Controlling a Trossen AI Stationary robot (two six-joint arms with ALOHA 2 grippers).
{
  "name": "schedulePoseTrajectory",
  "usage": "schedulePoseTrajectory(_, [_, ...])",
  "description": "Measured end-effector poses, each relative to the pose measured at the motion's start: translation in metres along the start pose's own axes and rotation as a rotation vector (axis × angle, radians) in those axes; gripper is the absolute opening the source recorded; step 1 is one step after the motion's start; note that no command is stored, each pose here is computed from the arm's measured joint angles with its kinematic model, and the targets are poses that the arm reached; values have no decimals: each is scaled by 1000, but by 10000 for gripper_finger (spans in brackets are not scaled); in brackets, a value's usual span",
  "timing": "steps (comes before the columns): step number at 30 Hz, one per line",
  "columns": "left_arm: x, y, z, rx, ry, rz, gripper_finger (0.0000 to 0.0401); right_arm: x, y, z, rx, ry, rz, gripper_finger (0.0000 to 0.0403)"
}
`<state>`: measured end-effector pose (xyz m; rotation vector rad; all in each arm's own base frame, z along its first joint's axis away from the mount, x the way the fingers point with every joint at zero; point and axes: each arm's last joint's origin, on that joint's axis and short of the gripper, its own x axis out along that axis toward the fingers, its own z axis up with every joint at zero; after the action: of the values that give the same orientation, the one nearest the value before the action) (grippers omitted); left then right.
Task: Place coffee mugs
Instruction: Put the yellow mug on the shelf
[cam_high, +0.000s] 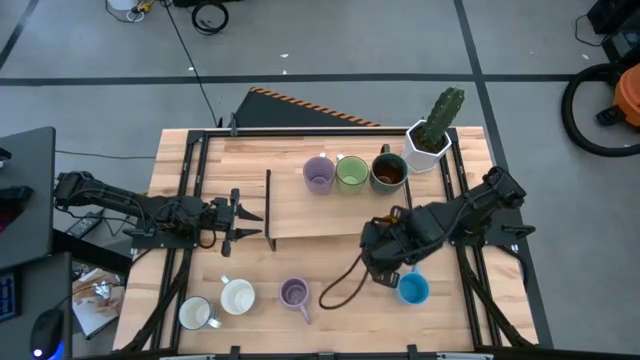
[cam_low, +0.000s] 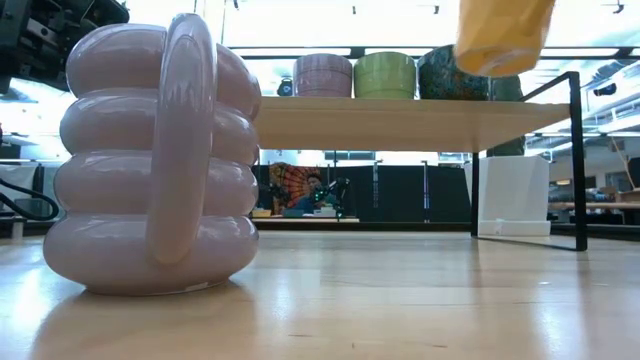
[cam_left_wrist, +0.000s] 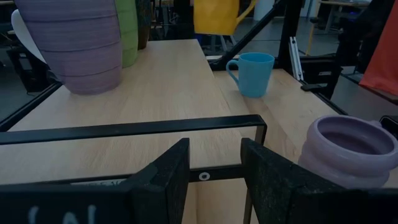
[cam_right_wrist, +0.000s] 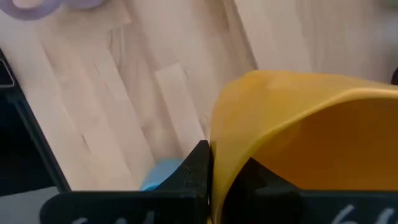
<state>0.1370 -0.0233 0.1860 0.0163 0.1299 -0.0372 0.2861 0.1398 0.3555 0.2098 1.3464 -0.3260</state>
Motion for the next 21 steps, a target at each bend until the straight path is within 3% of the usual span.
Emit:
schedulePoseTrajectory(14, [0, 0, 0, -7, 3, 0, 149, 3, -12, 11, -103, 3, -11, 32])
schedulePoseTrajectory(21, [0, 0, -1, -7, 7, 0, 149, -2, -32, -7, -67, 5, -28, 32])
